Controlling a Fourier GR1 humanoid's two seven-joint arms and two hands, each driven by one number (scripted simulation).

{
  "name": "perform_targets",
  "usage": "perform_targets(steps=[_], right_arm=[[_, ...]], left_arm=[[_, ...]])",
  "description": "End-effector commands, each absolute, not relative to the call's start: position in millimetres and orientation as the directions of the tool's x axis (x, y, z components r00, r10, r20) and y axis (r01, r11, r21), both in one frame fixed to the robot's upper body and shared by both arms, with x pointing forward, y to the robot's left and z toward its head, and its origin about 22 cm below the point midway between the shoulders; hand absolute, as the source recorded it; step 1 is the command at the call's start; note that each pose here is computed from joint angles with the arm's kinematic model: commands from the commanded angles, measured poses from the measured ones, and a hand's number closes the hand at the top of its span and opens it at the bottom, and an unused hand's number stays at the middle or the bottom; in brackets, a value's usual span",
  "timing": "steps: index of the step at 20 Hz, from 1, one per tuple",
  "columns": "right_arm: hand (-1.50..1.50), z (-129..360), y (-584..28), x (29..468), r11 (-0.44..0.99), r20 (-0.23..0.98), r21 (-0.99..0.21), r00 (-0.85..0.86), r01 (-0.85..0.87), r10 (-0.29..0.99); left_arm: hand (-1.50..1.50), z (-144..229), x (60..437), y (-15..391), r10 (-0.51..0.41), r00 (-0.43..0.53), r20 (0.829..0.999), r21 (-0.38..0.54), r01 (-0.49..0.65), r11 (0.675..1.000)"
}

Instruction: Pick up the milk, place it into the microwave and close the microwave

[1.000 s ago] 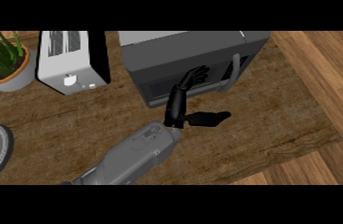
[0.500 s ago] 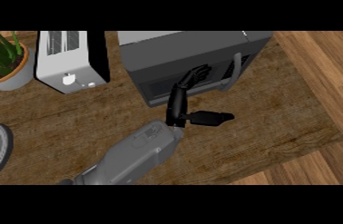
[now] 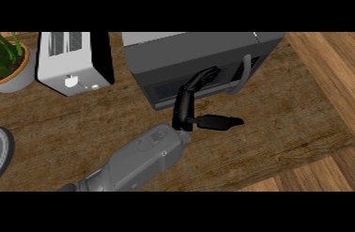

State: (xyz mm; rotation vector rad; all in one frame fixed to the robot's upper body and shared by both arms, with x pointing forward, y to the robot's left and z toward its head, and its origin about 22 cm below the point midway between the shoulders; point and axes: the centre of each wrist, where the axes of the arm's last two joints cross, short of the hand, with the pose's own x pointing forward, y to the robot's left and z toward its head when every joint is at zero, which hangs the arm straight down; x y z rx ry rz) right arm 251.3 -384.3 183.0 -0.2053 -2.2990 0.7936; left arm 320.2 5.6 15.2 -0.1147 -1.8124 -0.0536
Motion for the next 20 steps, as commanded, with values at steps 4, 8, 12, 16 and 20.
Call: perform_targets(steps=[4, 8, 12, 16, 20], right_arm=[[-1.50, 128.6, -370.9, 264.4, 0.914, 0.746, -0.291, -0.665, -0.282, 0.032], [-1.50, 128.9, -373.3, 270.3, 0.907, 0.767, -0.258, -0.641, -0.332, -0.017], [-1.50, 125.2, -382.2, 272.6, 0.919, 0.781, -0.209, -0.623, -0.336, -0.050], [-1.50, 134.3, -387.4, 280.5, 0.912, 0.783, -0.208, -0.619, -0.353, -0.060], [-1.50, 132.5, -393.9, 283.1, 0.913, 0.795, -0.177, -0.601, -0.368, -0.088]], left_arm=[[-1.50, 29.3, 340.1, 7.9, 0.054, -0.259, 0.964, -0.046, 0.038, 0.998], [-1.50, 26.2, 341.7, 9.2, 0.042, -0.252, 0.967, -0.035, 0.033, 0.999], [-1.50, 24.5, 342.1, 10.7, 0.051, -0.260, 0.964, -0.046, 0.024, 0.999], [-1.50, 31.6, 345.3, 7.3, 0.055, -0.276, 0.960, -0.049, 0.028, 0.998], [-1.50, 30.3, 346.2, 8.2, 0.063, -0.276, 0.959, -0.057, 0.029, 0.998]])
